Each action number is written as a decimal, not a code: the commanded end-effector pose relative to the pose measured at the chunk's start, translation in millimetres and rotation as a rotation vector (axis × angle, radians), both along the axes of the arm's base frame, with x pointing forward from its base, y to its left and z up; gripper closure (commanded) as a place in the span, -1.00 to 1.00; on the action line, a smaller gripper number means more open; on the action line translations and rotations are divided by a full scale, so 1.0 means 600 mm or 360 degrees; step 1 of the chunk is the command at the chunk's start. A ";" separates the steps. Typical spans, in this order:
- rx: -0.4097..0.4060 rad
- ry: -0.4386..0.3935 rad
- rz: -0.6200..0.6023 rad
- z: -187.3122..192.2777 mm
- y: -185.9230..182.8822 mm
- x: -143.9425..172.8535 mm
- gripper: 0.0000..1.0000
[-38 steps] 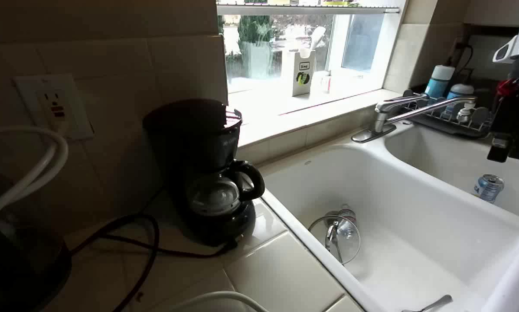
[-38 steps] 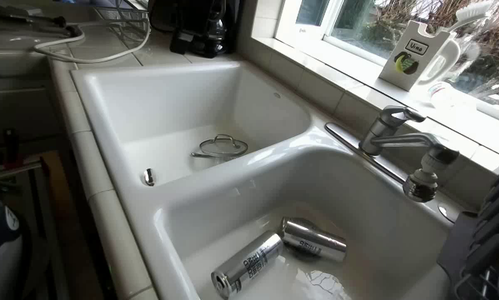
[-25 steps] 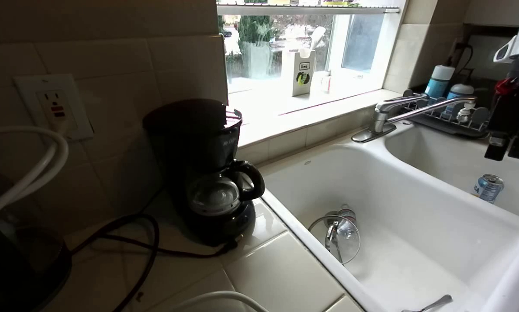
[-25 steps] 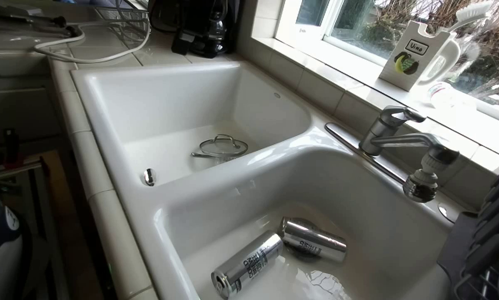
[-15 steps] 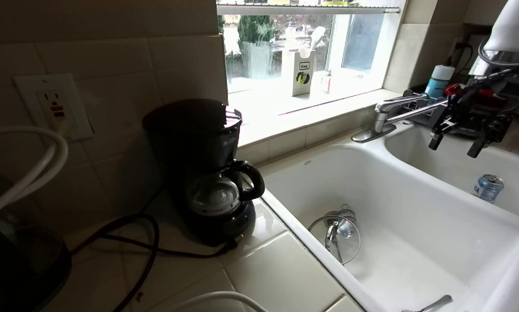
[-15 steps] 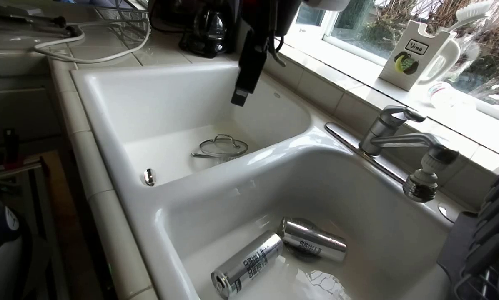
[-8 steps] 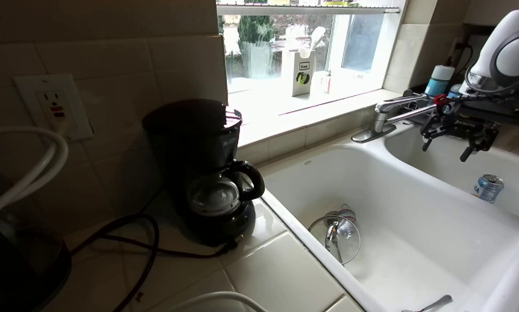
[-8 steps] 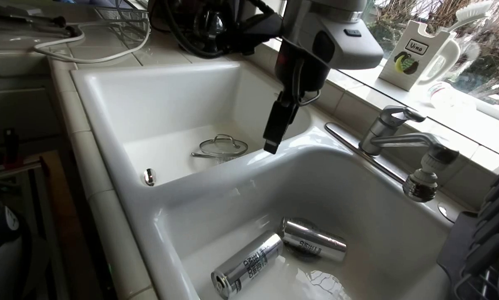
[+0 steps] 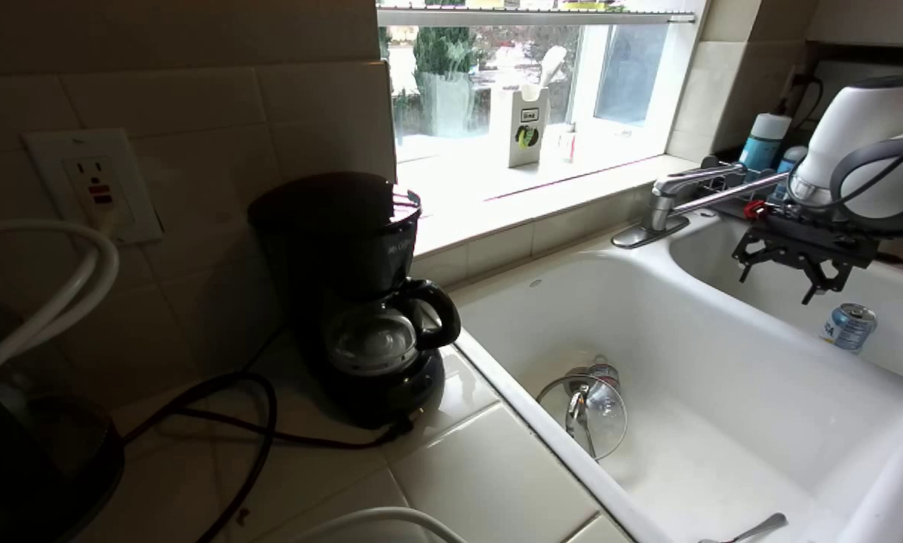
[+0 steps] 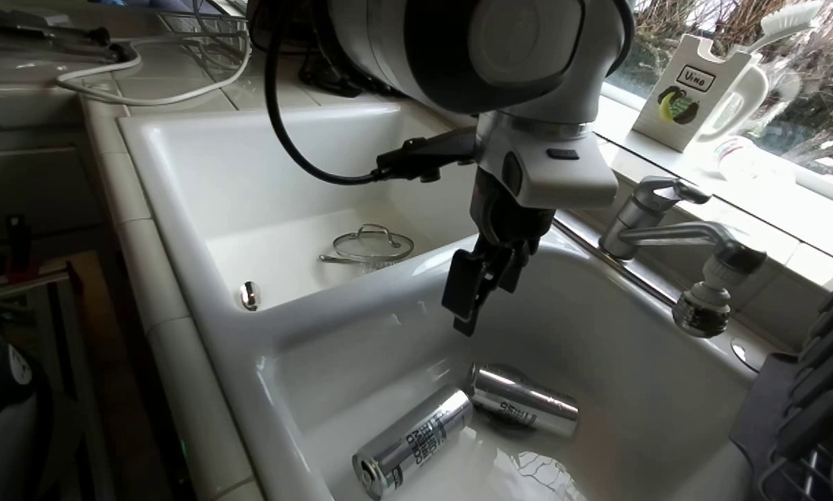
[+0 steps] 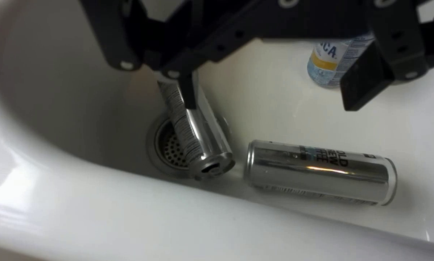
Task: Move the can to the sink on the left
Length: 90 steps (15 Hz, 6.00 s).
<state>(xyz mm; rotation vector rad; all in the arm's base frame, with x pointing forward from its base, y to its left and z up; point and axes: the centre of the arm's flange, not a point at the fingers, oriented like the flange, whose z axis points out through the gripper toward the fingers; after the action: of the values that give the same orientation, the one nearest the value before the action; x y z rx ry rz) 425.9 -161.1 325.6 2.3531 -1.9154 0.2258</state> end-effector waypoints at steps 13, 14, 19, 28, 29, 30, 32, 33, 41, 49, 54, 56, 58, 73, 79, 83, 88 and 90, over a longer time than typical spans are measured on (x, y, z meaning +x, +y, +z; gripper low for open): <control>-0.0157 0.0014 -0.0159 -0.041 -0.039 0.016 -1.00; -0.0158 0.0015 -0.0160 -0.041 -0.041 0.018 -1.00; -0.0135 -0.0032 -0.0062 -0.045 -0.043 0.026 -1.00; 0.0094 -0.0095 0.0523 -0.119 -0.060 0.070 -1.00; 0.0116 -0.0081 0.0571 -0.133 -0.054 0.072 -1.00; 0.0114 -0.0079 0.0602 -0.145 -0.052 0.075 -1.00; -0.0046 -0.0011 0.0505 -0.165 -0.073 0.086 -1.00; -0.0112 -0.0035 0.0463 -0.168 -0.089 0.087 -1.00; -0.0089 -0.0032 0.0503 -0.160 -0.102 0.079 -1.00; 0.0059 -0.0045 0.0634 -0.188 -0.089 0.087 -1.00; 0.0107 0.0015 0.0651 -0.213 -0.081 0.085 -1.00; 0.0142 0.0037 0.0636 -0.225 -0.086 0.082 -1.00; 0.0180 0.0051 0.0616 -0.232 -0.091 0.080 -1.00; 0.0446 0.0017 0.0629 -0.247 -0.147 0.083 -1.00; 0.0474 -0.0029 0.0610 -0.260 -0.141 0.101 -1.00; 0.0477 -0.0035 0.0614 -0.267 -0.137 0.109 -0.75; 0.0484 -0.0028 0.0619 -0.276 -0.140 0.110 0.16; 0.0482 -0.0033 0.0625 -0.274 -0.140 0.111 0.39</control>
<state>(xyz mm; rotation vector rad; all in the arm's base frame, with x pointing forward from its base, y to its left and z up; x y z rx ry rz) 488.9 -241.5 167.3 2.9020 -1.5645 -0.0122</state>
